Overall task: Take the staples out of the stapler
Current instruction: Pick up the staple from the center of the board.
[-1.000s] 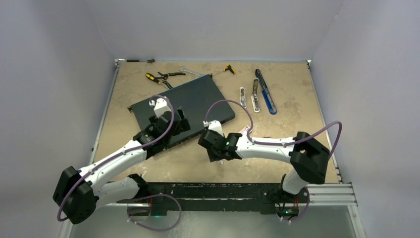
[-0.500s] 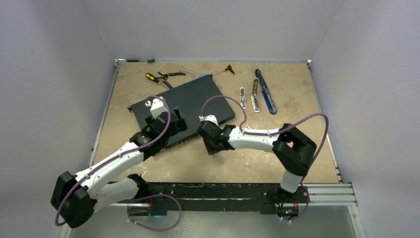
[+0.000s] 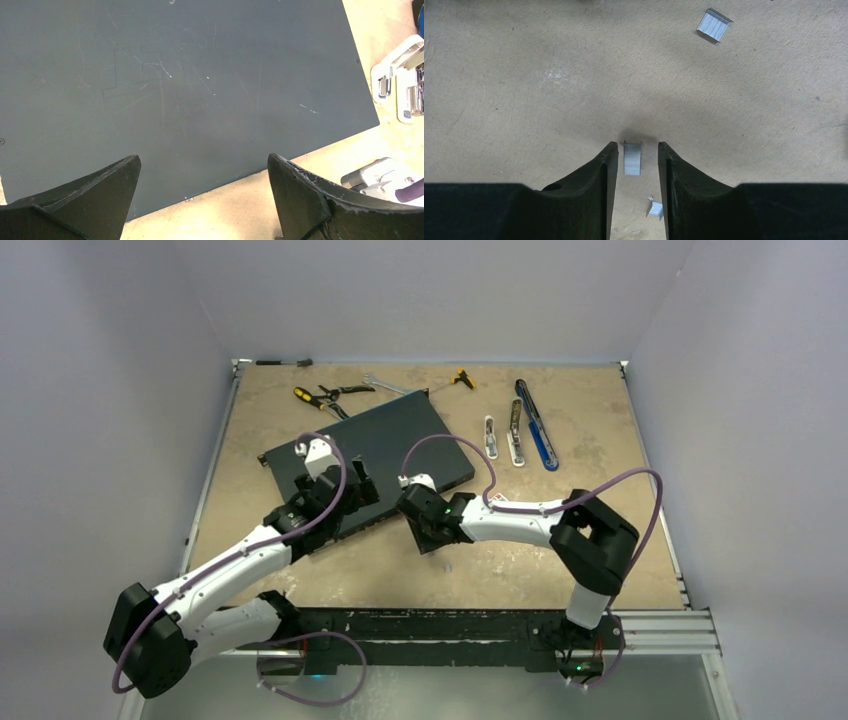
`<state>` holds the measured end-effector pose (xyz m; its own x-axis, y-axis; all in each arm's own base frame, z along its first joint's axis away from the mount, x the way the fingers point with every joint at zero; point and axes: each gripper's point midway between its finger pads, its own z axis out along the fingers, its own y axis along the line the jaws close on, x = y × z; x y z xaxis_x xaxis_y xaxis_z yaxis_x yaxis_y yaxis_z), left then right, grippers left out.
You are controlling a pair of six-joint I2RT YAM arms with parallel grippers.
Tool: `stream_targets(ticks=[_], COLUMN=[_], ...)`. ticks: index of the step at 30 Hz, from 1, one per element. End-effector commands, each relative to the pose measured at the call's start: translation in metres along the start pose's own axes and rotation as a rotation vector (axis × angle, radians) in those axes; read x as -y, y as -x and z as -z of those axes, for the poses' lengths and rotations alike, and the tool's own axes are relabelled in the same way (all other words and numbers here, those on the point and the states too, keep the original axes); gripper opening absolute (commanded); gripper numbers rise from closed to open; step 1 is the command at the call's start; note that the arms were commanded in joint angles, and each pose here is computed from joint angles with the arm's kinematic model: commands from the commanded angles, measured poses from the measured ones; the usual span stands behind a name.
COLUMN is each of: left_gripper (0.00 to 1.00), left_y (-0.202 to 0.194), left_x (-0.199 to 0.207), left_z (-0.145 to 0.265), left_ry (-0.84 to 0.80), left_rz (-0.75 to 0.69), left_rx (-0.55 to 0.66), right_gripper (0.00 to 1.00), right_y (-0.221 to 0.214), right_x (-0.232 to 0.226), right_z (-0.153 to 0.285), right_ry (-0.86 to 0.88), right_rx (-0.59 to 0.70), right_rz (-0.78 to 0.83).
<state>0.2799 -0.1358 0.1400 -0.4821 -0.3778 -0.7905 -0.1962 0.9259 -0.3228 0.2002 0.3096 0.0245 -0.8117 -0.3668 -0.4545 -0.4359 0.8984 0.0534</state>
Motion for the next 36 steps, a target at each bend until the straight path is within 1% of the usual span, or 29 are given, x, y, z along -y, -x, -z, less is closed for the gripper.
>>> stream_targets(ticks=[1,11,19,27,36], left_gripper=[0.96,0.96,0.96,0.96,0.96], left_y=[0.005,0.006,0.006,0.005,0.004], left_x=[0.002,0.003,0.006,0.003,0.0], left_z=[-0.002,-0.004,-0.007,-0.007,-0.007], left_ry=[-0.005,-0.004,-0.004,0.0,0.003], left_rz=[0.005,0.004,0.0,-0.003,0.0], left_rx=[0.018,0.018,0.017,0.013,0.013], right_gripper=[0.37,0.37,0.33,0.28,0.3], right_y=[0.001,-0.009,-0.017,-0.024,-0.025], right_x=[0.005,-0.004,-0.004,0.001,-0.001], right_z=[0.001,-0.003,-0.005,-0.007,-0.002], right_ry=[-0.031,0.028,0.031,-0.006,-0.008], right_rx=[-0.002,-0.039,-0.071,-0.097,-0.098], right_rz=[0.026,0.046,0.061,0.077,0.081])
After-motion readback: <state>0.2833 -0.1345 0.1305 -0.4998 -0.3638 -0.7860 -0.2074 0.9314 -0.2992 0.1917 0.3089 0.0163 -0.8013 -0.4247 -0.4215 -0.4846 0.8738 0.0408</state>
